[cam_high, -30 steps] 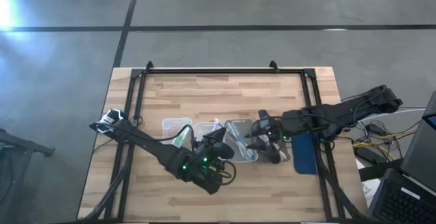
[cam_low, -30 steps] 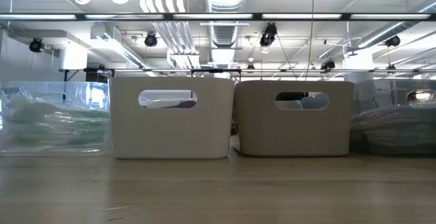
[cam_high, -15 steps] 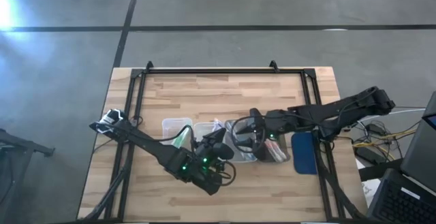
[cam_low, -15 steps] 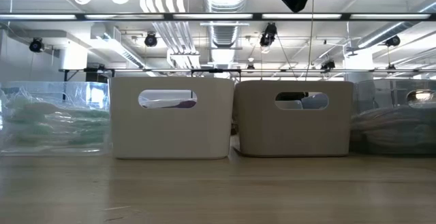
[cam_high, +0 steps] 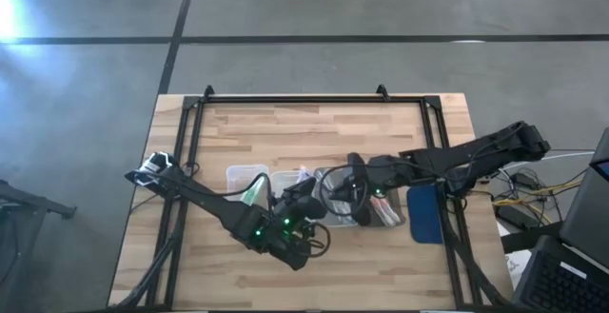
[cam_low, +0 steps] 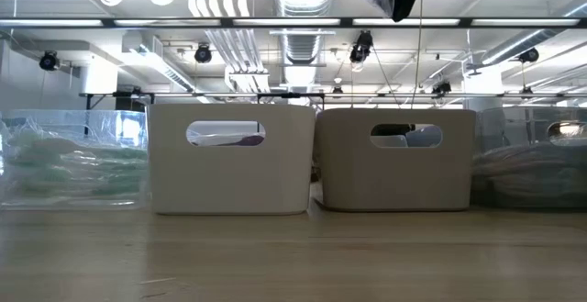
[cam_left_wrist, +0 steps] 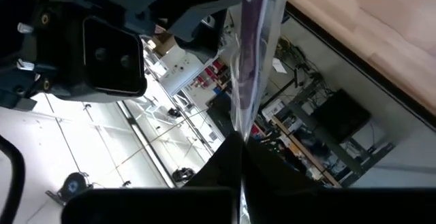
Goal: Pick & Place Toothbrushes
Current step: Put the purple toothbrush into the white bin
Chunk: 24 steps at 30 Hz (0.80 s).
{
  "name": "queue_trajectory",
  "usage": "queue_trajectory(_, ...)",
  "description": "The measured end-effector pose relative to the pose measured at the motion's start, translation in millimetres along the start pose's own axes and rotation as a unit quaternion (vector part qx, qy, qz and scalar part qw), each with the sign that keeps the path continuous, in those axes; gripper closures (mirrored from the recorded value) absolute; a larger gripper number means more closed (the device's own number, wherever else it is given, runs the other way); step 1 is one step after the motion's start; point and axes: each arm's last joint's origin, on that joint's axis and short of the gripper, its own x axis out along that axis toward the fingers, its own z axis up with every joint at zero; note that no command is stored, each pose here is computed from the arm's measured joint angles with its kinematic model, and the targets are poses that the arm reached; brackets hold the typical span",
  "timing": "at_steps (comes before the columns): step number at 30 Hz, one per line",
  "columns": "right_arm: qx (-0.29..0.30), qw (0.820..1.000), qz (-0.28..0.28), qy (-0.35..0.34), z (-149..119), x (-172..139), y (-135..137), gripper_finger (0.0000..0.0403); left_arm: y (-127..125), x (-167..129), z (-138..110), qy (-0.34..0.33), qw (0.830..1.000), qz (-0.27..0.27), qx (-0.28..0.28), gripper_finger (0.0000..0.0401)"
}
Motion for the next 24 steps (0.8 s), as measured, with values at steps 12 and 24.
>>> queue_trajectory(12, -0.004, 0.998, -0.058, 0.012, -2.4, -17.3, -5.8, 0.0381, 0.2, 0.1, -0.8, 0.015, 0.993, 0.005, -0.118, 0.0325)
queue_trajectory(24, -0.019, 0.992, -0.112, -0.05, 1.4, -88.4, -11.6, 0.0382, -14.9, -0.9, -9.8, 0.057, 0.941, 0.023, -0.333, 0.0284)
